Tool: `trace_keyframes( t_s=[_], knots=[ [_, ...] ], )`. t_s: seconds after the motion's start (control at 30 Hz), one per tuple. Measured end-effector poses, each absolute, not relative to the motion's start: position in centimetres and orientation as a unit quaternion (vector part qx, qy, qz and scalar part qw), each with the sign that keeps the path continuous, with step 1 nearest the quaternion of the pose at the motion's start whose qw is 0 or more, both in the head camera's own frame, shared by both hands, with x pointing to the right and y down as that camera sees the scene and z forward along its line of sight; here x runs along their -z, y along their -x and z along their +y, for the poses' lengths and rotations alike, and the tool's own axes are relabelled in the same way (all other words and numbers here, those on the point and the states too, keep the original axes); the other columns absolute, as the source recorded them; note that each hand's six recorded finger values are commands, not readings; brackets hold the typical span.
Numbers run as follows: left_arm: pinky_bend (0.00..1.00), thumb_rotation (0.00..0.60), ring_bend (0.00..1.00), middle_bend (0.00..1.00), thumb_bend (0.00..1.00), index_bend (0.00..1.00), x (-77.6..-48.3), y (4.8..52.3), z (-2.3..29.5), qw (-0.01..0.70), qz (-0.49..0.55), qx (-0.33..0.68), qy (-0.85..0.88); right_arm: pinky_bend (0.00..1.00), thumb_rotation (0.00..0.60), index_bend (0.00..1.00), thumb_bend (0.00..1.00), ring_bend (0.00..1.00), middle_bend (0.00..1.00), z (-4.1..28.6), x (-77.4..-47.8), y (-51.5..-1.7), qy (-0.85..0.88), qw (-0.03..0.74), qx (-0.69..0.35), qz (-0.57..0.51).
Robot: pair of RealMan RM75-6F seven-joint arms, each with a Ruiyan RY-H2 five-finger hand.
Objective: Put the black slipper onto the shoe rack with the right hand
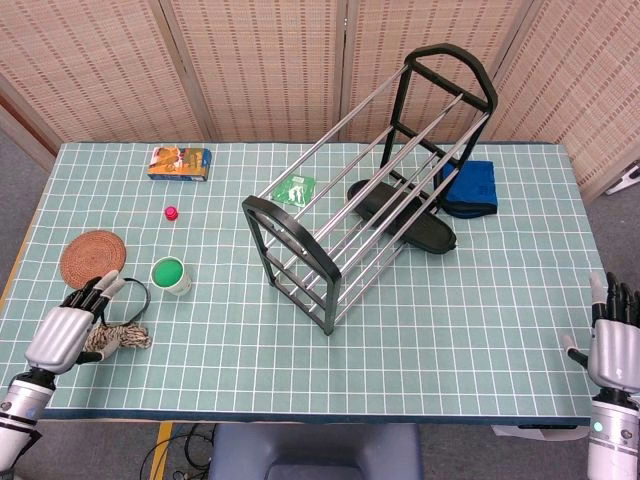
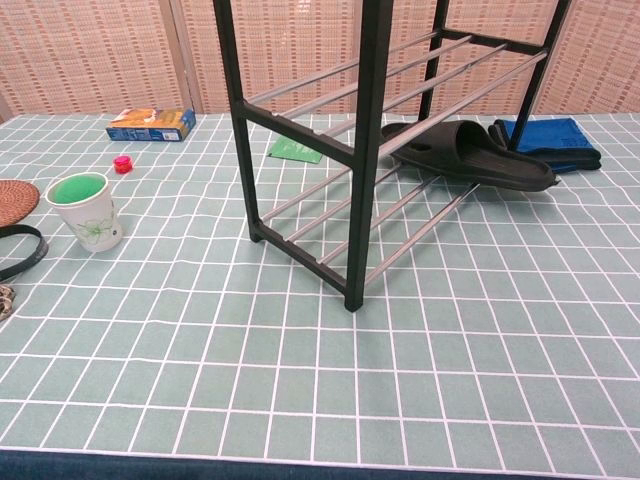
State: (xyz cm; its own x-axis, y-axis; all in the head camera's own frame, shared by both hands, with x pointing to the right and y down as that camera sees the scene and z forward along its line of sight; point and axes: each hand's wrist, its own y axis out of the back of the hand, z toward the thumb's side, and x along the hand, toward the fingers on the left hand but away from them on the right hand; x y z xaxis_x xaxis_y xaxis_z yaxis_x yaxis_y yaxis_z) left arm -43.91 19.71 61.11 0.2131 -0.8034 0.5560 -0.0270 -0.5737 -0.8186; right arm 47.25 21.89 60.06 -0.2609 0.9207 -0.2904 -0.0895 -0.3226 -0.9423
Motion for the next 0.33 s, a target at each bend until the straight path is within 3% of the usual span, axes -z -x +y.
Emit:
trace_keyframes(
  t_s=[0.33],
  knots=[
    [0.17, 0.6, 0.0, 0.02, 0.26, 0.0, -62.5, 43.8, 19.6, 0.349, 0.282, 0.568, 0.69, 0.04, 0.6, 0.0, 0.15, 0.0, 0.0, 22.3, -59.3, -47.0, 0.471, 0.377, -0.658, -0.451]
  ],
)
